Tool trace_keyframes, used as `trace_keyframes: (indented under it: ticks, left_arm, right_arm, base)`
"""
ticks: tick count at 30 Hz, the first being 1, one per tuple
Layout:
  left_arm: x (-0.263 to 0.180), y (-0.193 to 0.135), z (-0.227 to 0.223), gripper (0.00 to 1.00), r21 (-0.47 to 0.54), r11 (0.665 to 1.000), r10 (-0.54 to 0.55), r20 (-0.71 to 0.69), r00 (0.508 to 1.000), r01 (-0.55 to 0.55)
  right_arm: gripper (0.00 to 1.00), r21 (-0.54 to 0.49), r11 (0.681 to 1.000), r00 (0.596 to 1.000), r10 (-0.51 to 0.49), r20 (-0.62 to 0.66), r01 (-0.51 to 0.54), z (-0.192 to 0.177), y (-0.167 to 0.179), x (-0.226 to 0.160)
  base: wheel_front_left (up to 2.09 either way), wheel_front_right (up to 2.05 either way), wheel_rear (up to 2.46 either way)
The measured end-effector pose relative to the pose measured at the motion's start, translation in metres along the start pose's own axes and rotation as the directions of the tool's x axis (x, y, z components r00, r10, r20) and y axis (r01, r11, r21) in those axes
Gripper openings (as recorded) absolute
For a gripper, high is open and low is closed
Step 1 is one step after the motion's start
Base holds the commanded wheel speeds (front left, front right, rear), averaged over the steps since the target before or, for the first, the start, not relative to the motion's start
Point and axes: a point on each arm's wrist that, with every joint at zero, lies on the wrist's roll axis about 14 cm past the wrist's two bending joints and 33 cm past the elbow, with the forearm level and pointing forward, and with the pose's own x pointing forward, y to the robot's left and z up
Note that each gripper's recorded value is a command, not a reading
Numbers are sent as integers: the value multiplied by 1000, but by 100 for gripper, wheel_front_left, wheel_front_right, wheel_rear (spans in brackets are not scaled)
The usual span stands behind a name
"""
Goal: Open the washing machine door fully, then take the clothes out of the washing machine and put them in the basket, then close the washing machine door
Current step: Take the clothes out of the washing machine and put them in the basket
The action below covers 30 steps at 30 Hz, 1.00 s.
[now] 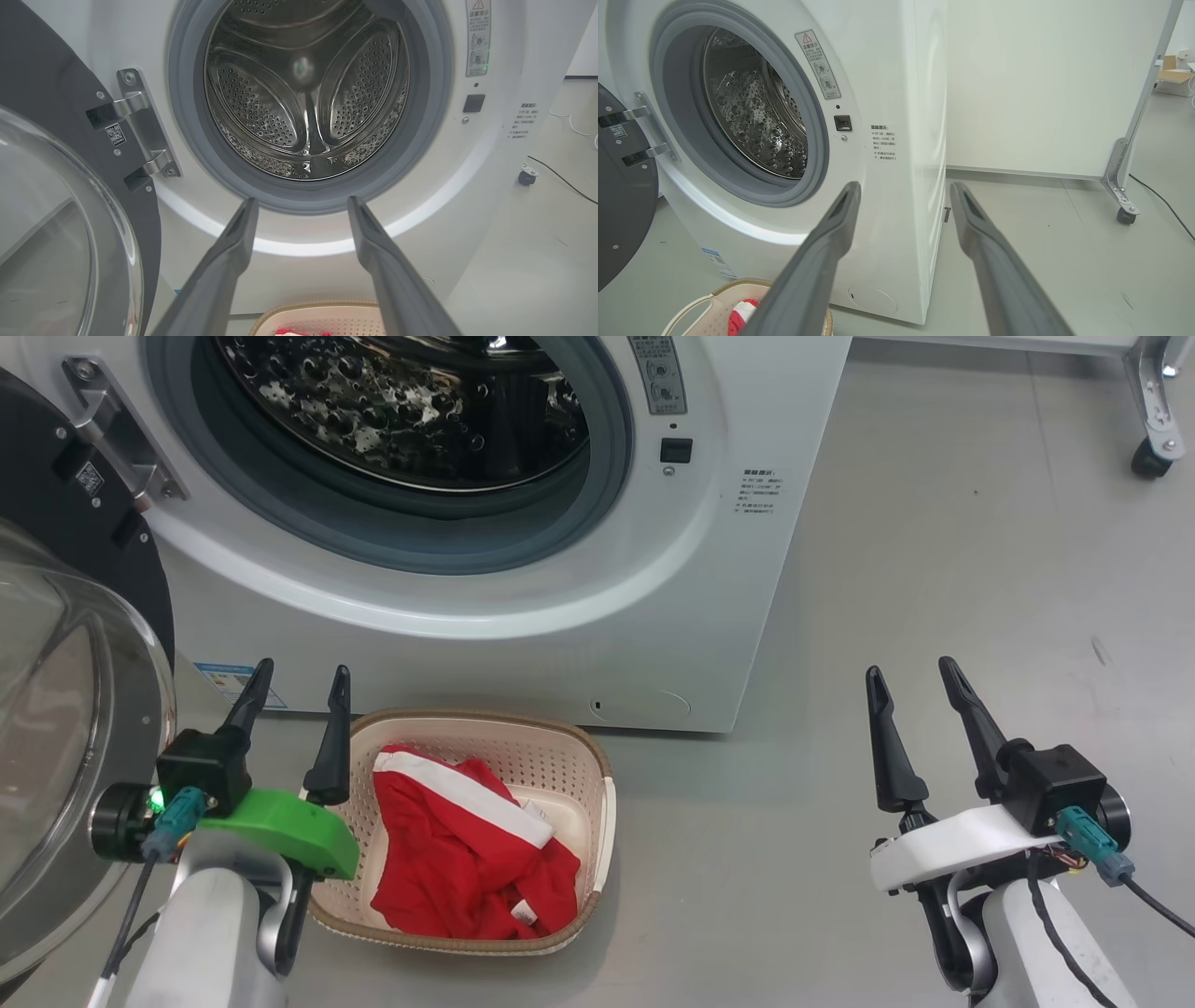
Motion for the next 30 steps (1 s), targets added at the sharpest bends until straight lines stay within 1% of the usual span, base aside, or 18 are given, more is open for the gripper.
trace_keyframes:
  ticks: [6,16,30]
  left_arm:
    - [-14,2,7,100,-5,1000,19,31,999,-19]
    - [-28,-5,3,100,-8,1000,7,33,999,-7]
    - [-33,-17,15,100,6,1000,-25,73,997,24]
  right_arm:
    - [100,-1,1000,1000,-9,20,9,7,-2,-5]
    - [100,-10,999,998,-50,49,51,17,-13,-9]
    - [100,-12,998,996,-68,64,69,23,-18,-19]
  base:
    - [0,0,0]
    - [0,0,0]
    - [0,0,0]
